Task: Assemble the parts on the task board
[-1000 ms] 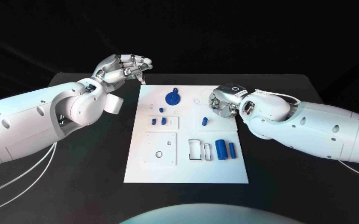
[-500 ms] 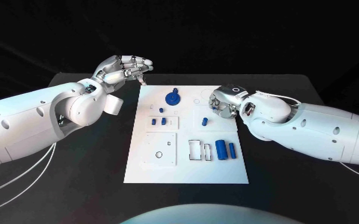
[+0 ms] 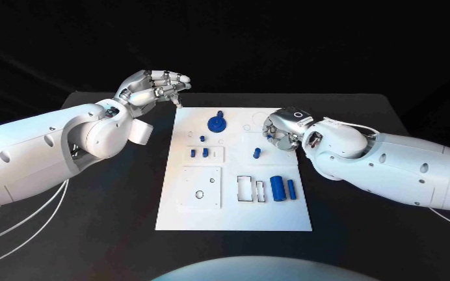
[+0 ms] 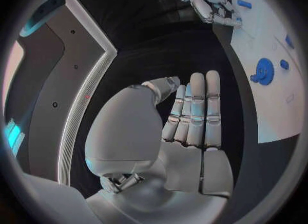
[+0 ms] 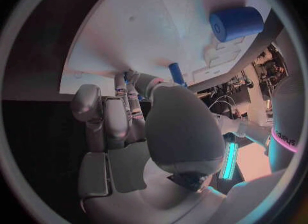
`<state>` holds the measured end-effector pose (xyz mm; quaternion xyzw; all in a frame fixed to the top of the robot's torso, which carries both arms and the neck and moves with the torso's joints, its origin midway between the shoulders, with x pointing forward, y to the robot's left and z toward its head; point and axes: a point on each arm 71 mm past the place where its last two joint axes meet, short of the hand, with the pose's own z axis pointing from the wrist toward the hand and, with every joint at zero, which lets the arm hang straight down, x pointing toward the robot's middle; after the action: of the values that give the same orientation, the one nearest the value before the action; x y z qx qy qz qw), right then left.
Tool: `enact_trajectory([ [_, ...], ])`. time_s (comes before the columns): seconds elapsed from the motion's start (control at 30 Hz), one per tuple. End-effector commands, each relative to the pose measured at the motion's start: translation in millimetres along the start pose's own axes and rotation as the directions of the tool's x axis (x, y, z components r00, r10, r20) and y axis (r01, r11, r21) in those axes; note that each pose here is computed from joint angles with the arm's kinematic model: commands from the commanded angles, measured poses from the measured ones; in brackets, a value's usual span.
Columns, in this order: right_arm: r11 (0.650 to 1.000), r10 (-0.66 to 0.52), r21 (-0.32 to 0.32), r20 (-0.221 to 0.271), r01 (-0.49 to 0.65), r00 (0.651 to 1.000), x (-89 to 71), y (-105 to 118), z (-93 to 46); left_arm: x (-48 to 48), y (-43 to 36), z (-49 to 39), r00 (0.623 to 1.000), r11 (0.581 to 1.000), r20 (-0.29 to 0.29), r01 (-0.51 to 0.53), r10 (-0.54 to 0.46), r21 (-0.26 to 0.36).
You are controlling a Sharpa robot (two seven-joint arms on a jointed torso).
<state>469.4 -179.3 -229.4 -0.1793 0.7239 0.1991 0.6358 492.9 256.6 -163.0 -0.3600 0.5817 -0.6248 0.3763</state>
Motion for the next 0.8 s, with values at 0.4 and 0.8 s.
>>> enact_trajectory([
  [0.4,0.999,0.036,0.020,0.006,-0.036,0.999,0.2,-4,-5.4,1.6,-0.9,0.0,1.000,1.000,-0.020,-0.012,0.012,0.009],
  [0.8,0.995,0.097,0.031,0.003,-0.097,0.995,-8.8,-5,-8.9,0.4,-0.5,0.3,1.000,1.000,-0.019,-0.014,0.014,0.008],
])
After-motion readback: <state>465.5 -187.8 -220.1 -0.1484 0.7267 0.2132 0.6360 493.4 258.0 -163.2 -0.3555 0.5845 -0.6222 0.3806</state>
